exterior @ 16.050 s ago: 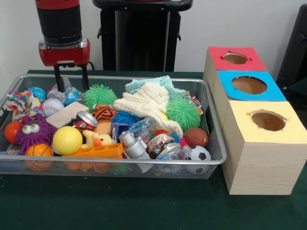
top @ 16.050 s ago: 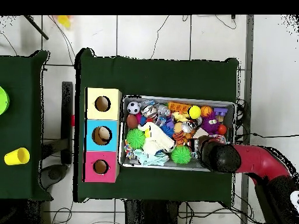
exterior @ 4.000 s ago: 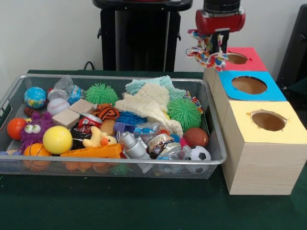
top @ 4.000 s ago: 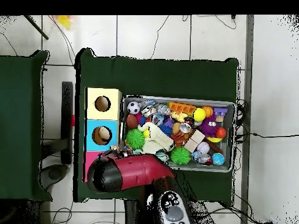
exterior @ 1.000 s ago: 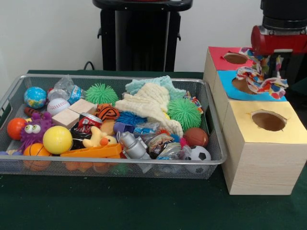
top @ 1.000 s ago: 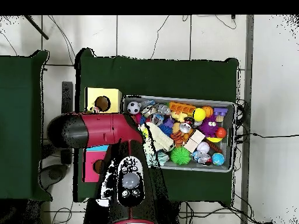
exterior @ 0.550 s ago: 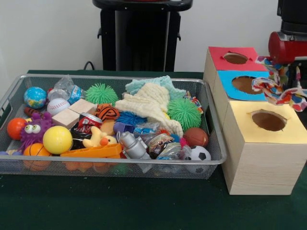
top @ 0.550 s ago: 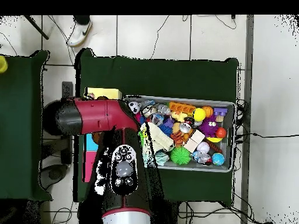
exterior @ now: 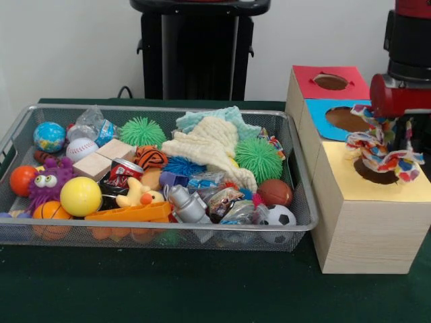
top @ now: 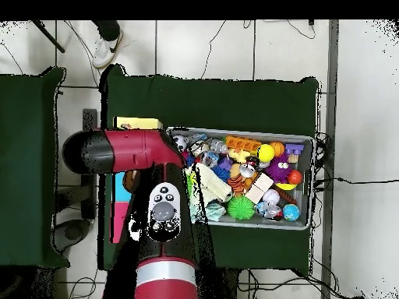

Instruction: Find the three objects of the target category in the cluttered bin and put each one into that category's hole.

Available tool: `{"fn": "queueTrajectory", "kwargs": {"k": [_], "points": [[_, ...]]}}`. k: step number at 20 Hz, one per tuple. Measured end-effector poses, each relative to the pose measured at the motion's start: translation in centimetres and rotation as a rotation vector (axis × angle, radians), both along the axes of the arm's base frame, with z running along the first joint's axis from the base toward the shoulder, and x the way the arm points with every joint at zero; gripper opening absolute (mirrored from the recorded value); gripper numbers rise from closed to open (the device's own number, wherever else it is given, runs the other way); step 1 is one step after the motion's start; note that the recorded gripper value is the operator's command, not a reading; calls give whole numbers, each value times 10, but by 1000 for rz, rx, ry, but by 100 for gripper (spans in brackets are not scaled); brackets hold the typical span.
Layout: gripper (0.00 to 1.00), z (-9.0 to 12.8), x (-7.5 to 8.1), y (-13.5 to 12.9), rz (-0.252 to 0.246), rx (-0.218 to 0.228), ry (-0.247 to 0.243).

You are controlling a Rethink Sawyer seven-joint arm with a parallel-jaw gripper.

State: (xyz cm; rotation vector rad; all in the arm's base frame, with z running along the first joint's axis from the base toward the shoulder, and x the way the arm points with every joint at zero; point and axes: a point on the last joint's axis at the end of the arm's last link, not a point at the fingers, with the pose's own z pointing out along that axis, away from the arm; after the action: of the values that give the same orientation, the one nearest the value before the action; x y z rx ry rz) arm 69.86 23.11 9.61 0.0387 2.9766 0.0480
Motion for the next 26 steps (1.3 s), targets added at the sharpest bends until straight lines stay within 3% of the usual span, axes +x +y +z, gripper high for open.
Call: {"fn": "queueTrajectory", "kwargs": {"k": [4, 26], "points": [[0, -14, -4, -3, -6, -5, 20], [0, -16, 2, -6, -21, -24, -3]]}}
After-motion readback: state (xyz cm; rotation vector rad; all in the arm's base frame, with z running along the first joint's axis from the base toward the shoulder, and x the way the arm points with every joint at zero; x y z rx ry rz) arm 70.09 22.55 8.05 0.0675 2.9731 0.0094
